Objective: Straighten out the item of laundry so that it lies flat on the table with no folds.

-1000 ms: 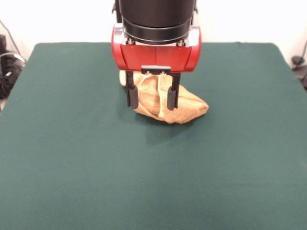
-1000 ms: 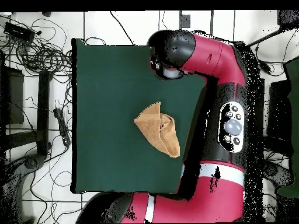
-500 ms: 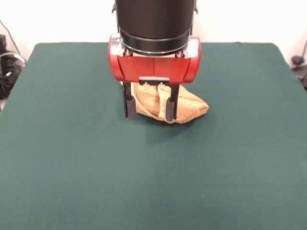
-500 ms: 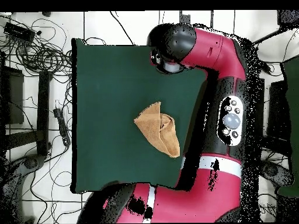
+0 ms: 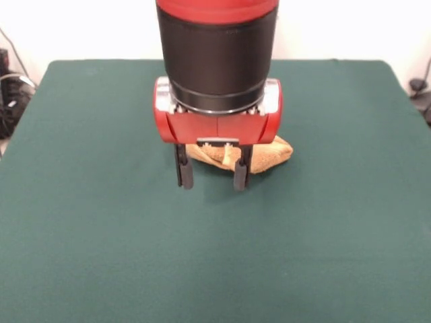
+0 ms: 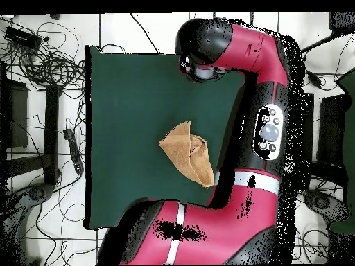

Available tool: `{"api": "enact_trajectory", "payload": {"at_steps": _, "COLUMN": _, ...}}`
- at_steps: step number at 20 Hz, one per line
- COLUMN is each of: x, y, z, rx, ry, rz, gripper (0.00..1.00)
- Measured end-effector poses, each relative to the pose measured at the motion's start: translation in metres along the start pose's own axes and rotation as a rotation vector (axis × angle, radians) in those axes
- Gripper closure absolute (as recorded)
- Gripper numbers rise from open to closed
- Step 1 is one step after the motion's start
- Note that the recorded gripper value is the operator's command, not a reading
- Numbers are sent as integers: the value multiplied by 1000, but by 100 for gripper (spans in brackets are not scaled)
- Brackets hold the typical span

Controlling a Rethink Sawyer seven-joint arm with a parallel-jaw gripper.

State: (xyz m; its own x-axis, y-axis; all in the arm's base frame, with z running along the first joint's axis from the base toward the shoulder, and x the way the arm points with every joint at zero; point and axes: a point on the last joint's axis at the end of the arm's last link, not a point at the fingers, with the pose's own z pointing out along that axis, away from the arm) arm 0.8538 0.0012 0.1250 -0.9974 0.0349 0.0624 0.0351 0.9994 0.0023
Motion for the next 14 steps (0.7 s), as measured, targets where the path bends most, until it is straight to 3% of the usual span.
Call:
{"api": "enact_trajectory", "payload": {"at_steps": 7, "x": 7, "y": 1, "z": 8, "rx": -5, "ry": 28, "rz": 2, "gripper": 0}}
{"api": "enact_trajectory", "payload": {"at_steps": 14, "x": 29, "y": -1, "z": -8, "rx": -16, "ry": 67, "rz": 14, "gripper": 0}}
